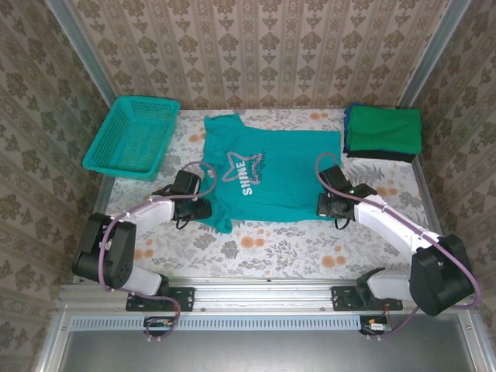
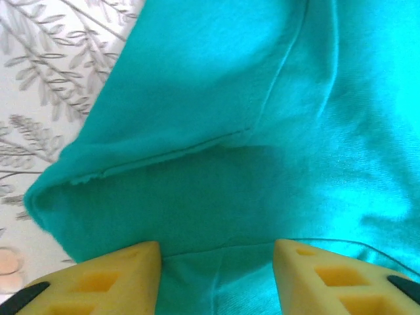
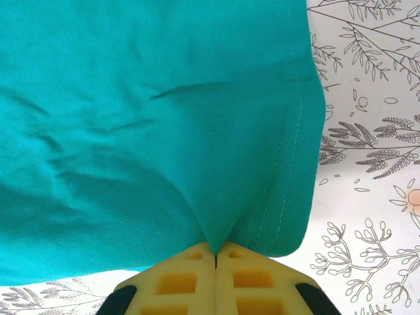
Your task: Fold and stack the t-shirts
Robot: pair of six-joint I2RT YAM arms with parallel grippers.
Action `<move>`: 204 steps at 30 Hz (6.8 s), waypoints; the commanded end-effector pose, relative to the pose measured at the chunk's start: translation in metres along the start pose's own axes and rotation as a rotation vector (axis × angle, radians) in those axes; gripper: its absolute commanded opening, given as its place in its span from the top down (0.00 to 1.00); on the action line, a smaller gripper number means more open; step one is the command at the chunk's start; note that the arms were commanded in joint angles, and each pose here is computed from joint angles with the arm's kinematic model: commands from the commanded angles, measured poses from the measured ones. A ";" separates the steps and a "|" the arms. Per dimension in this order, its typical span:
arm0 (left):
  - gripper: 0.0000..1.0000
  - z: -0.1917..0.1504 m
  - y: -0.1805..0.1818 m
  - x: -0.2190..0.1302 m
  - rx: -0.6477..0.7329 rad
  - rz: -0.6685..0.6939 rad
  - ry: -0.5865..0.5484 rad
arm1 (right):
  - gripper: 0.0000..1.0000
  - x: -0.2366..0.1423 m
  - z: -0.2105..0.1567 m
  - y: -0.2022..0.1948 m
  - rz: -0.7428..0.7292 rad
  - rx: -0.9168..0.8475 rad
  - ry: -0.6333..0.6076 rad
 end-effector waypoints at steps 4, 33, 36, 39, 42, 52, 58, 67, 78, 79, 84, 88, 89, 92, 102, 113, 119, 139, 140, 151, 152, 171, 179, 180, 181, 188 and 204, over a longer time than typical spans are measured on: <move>0.44 0.000 0.012 -0.028 0.015 0.101 -0.051 | 0.99 0.002 0.000 -0.002 0.009 -0.014 -0.009; 1.00 0.007 -0.006 -0.070 0.034 -0.045 -0.110 | 1.00 -0.019 0.010 -0.004 0.076 -0.014 -0.068; 1.00 0.014 -0.011 -0.098 0.046 -0.069 -0.157 | 1.00 -0.034 0.016 0.001 0.122 -0.016 -0.090; 1.00 0.019 -0.015 -0.129 0.058 -0.079 -0.200 | 1.00 -0.056 0.022 0.002 0.163 -0.011 -0.125; 1.00 0.018 -0.016 -0.149 0.062 -0.094 -0.240 | 1.00 -0.072 0.027 0.000 0.186 -0.012 -0.178; 0.97 0.008 -0.017 -0.072 0.090 -0.079 0.023 | 0.99 -0.028 0.016 -0.016 0.047 -0.010 -0.076; 0.69 0.004 0.002 -0.074 0.089 0.036 0.020 | 0.85 -0.033 0.003 -0.031 -0.002 -0.002 -0.075; 0.60 0.089 -0.031 -0.069 0.247 0.100 -0.049 | 0.66 -0.063 0.020 -0.002 0.151 -0.012 -0.180; 0.66 0.241 -0.025 0.085 0.136 0.113 -0.013 | 0.54 0.002 0.003 0.064 0.239 -0.067 -0.032; 0.66 0.248 -0.019 0.095 0.122 0.119 -0.010 | 0.54 0.006 0.003 0.062 0.220 -0.065 -0.028; 0.67 0.280 0.003 0.125 0.066 0.093 0.011 | 0.52 0.017 -0.005 0.059 0.188 -0.066 0.010; 0.66 0.295 0.013 0.136 0.069 0.057 -0.019 | 0.51 0.028 -0.016 0.055 0.156 -0.071 0.062; 0.65 0.298 0.015 0.136 0.068 0.040 -0.035 | 0.51 0.033 -0.020 0.052 0.139 -0.072 0.078; 0.63 0.306 0.017 0.133 0.081 0.016 -0.069 | 0.53 0.045 -0.032 0.045 0.084 -0.066 0.143; 0.60 0.320 0.009 0.027 0.186 0.056 -0.150 | 0.55 0.053 -0.031 0.011 0.010 0.051 0.192; 0.51 0.167 -0.022 -0.047 0.237 0.065 -0.142 | 0.55 0.039 0.016 0.030 0.093 0.001 0.086; 0.52 0.135 -0.006 -0.005 0.131 0.045 -0.049 | 0.55 0.046 0.021 0.040 0.121 -0.033 0.099; 1.00 0.189 0.022 0.056 0.003 -0.089 -0.071 | 0.55 0.051 0.003 0.024 0.090 -0.031 0.100; 1.00 0.195 0.025 0.049 -0.001 -0.089 -0.087 | 0.55 0.050 0.003 0.023 0.086 -0.030 0.099; 0.99 0.260 0.045 0.001 0.135 0.014 -0.127 | 0.60 0.062 -0.009 0.013 0.088 0.027 0.176; 0.89 0.260 0.046 0.008 0.144 0.018 -0.095 | 0.60 0.062 -0.011 0.012 0.086 0.027 0.180; 0.47 0.120 0.002 -0.092 0.252 0.216 -0.091 | 0.59 0.043 -0.034 0.078 0.190 -0.125 0.142; 0.50 -0.023 -0.005 -0.055 0.020 -0.004 0.008 | 0.57 0.060 -0.046 0.039 0.040 -0.078 0.197; 0.50 -0.035 -0.004 -0.051 -0.005 -0.009 0.013 | 0.56 0.060 -0.041 0.034 0.038 -0.066 0.194; 0.50 -0.047 -0.008 -0.049 0.000 -0.021 0.023 | 0.56 0.060 -0.038 0.034 0.057 -0.057 0.199; 0.54 -0.107 -0.008 -0.046 -0.060 -0.070 0.051 | 0.53 0.051 -0.006 0.027 0.085 -0.027 0.148; 0.49 -0.105 -0.026 -0.100 0.065 0.041 -0.123 | 0.48 0.009 0.001 0.018 0.175 -0.002 0.012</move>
Point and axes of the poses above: each hand's point on the last joint's axis, 136 mm out from that joint toward the fingers, its own x axis out along the fingers, its own y axis along the line the jaws close on, z = x × y, the point moved 4 cm from there along -x, back along the fingers, and after that the axes turned 3 degrees about x, right-handed, at the moved point
